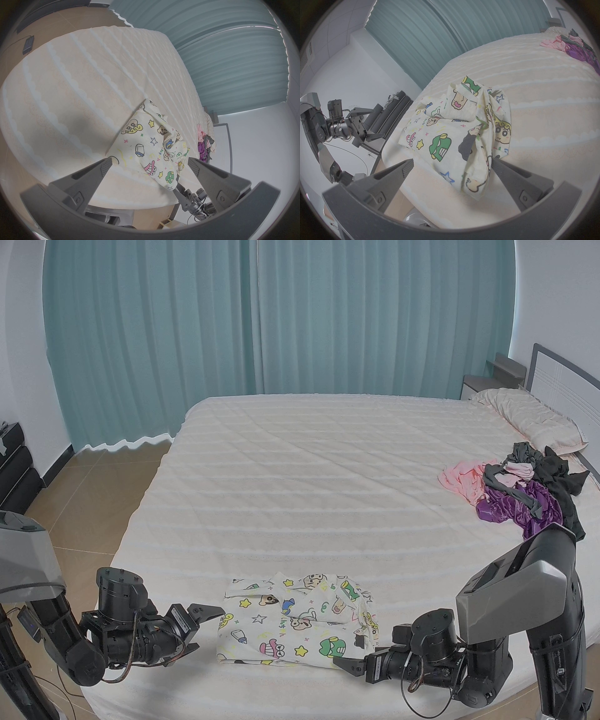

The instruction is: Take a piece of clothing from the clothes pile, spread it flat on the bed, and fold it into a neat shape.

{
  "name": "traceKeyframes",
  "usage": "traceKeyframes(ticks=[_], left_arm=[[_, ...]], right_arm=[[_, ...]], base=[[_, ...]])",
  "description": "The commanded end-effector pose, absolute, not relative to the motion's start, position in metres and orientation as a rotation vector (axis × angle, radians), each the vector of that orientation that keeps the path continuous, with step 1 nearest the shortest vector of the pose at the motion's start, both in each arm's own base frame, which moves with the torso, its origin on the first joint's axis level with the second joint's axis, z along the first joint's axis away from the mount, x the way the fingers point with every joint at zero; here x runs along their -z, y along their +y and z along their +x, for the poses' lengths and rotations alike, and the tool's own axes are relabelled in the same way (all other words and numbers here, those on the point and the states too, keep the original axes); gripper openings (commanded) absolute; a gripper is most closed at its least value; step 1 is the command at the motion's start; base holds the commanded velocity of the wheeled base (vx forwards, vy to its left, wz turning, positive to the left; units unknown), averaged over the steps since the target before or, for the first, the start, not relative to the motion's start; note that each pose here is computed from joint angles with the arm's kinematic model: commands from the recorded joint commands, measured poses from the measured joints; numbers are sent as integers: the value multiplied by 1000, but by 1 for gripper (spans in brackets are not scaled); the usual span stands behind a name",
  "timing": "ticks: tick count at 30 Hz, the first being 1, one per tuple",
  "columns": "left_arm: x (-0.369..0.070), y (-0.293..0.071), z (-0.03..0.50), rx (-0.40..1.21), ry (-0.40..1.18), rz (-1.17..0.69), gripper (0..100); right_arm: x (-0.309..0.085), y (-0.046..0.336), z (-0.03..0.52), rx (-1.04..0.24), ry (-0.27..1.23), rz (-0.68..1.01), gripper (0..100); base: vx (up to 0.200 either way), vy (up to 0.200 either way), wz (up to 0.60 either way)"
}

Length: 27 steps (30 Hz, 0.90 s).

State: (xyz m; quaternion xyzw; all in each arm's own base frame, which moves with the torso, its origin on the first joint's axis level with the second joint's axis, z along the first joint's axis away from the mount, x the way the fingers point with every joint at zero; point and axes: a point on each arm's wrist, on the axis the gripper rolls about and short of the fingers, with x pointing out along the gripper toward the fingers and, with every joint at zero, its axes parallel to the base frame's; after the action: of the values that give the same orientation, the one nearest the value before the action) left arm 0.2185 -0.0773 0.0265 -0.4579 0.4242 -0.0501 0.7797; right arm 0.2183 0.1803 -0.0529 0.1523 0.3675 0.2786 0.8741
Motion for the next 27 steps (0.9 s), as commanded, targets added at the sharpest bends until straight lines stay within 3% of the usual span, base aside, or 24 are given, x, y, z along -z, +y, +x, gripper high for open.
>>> traceKeyframes(ticks=[1, 2, 3, 27], left_arm=[[-26, -77, 219, 108, 917, -990, 100], [-26, -77, 219, 108, 917, -990, 100], [-26, -77, 219, 107, 919, -990, 100], [-25, -77, 219, 102, 923, -988, 100]], right_arm=[[56, 181, 219, -584, 766, 318, 100], [56, 181, 219, -584, 768, 317, 100], [56, 181, 219, -583, 766, 317, 0], [50, 165, 213, -472, 746, 263, 0]], base=[[0, 0, 0], [0, 0, 0], [0, 0, 0], [0, 0, 0]])
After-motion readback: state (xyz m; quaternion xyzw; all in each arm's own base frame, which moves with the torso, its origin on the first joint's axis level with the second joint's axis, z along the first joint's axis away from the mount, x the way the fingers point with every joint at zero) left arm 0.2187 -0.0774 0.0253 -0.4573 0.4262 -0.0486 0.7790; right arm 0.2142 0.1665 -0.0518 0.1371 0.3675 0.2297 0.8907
